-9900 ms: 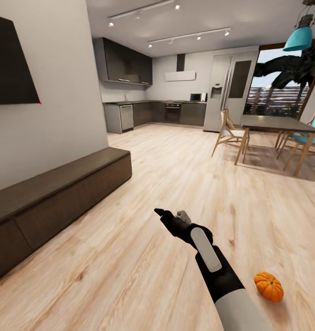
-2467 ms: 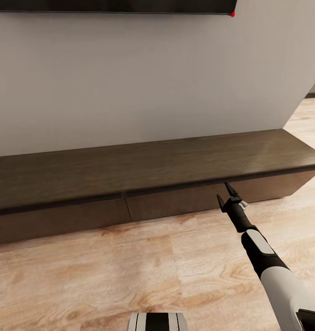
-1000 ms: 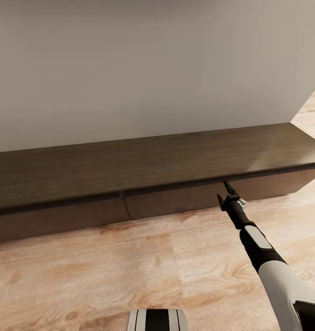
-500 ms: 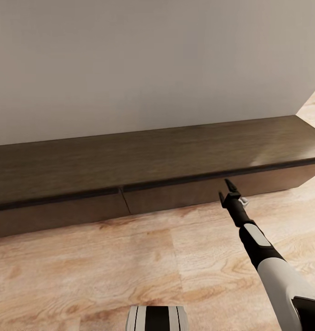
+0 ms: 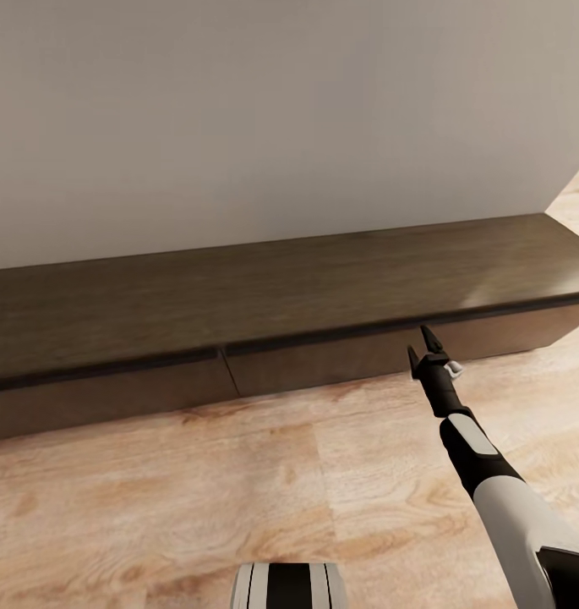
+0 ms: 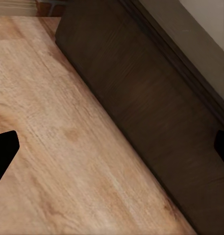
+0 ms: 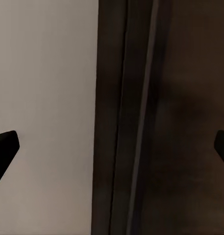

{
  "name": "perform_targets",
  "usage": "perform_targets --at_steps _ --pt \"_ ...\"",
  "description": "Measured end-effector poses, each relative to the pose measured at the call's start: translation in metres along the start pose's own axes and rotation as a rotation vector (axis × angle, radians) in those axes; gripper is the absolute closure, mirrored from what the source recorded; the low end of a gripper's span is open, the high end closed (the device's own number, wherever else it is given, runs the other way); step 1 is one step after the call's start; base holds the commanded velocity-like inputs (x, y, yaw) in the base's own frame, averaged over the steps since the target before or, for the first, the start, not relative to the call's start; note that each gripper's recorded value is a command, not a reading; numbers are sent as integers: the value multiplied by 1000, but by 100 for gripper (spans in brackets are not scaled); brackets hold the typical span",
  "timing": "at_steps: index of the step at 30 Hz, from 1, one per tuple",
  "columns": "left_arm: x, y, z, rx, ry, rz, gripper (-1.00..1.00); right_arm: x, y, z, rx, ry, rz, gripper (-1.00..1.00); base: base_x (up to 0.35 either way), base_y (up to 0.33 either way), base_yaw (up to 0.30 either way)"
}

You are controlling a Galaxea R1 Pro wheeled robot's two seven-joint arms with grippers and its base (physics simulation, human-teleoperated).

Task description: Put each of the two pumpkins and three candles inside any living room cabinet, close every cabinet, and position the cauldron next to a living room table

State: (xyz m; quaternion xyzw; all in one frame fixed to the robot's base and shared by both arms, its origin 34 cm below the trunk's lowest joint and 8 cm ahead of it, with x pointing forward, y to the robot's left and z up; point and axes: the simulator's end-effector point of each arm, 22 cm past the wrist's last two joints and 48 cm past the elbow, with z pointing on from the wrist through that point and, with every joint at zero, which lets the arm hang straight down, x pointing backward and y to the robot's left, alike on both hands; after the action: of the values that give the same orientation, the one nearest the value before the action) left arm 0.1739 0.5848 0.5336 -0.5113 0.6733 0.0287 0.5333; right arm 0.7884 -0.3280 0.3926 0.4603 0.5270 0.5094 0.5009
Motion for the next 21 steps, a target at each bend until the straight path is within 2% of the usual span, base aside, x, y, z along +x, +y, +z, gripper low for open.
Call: perform_targets --at_steps 21 --pt "2 4 1 -3 5 -12 -100 0 -2 0 8 3 0 -100 21 0 0"
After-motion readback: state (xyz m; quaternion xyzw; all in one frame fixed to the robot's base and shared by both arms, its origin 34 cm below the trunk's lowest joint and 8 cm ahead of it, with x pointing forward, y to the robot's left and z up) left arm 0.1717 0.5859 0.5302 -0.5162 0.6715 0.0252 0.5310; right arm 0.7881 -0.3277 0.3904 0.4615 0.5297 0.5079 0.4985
